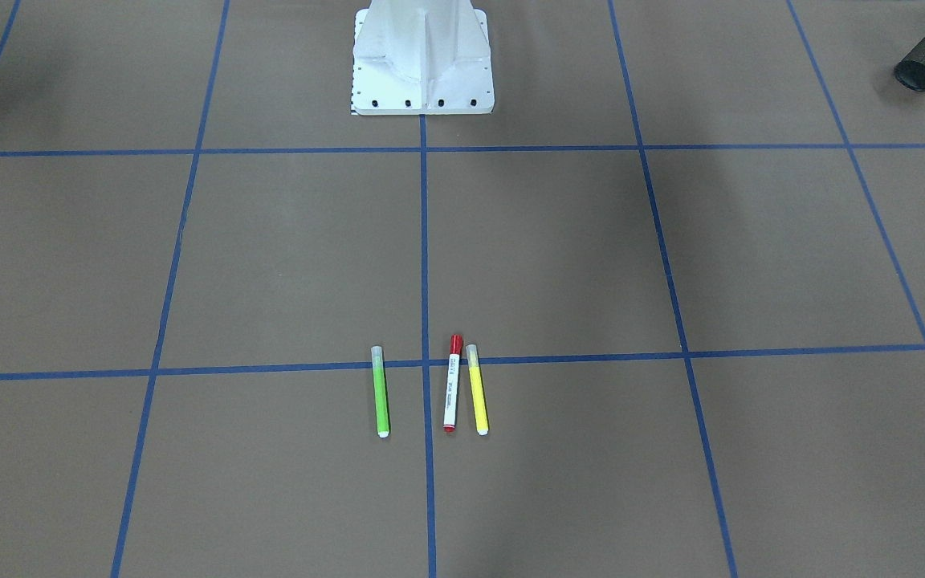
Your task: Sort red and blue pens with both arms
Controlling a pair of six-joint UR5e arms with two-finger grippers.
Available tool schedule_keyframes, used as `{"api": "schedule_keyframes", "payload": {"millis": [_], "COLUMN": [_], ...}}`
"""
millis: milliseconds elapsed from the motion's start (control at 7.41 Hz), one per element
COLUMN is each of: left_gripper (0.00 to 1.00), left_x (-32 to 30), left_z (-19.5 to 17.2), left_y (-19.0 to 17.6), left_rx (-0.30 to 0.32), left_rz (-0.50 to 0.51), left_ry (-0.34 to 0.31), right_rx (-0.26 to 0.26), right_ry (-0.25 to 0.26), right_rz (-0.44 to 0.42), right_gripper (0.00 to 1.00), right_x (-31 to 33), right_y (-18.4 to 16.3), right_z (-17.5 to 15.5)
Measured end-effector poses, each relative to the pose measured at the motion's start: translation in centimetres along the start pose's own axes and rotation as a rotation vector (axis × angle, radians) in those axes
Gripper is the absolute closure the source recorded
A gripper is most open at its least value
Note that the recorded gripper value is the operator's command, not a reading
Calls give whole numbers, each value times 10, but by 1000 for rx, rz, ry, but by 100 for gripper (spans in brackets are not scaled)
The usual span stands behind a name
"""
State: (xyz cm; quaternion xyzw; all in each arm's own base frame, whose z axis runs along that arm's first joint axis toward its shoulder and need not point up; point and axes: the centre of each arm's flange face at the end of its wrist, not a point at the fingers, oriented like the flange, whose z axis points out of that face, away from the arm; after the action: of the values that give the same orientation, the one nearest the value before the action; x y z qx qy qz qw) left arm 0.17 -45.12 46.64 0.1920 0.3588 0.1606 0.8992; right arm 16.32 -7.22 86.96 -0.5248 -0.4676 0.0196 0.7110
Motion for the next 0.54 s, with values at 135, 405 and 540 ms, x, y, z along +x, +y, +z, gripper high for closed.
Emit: {"api": "schedule_keyframes", "payload": {"millis": [135, 405, 540], "left_gripper": [0, 0, 0], "left_x": [2, 4, 4], "left_z": [-3, -4, -5], "left_y": [2, 4, 4], "left_rx": [2, 4, 4], "left_rz": [2, 3, 2], "left_ry": [0, -1, -1], "right_rx": [-11, -20, -19], "right_ry": [-10, -19, -19], "right_rz": [4, 16, 32], "right_gripper": [100, 100, 100], "right_x": [5, 8, 8], "right_y": [-3, -6, -7], "right_z": [5, 9, 8]}}
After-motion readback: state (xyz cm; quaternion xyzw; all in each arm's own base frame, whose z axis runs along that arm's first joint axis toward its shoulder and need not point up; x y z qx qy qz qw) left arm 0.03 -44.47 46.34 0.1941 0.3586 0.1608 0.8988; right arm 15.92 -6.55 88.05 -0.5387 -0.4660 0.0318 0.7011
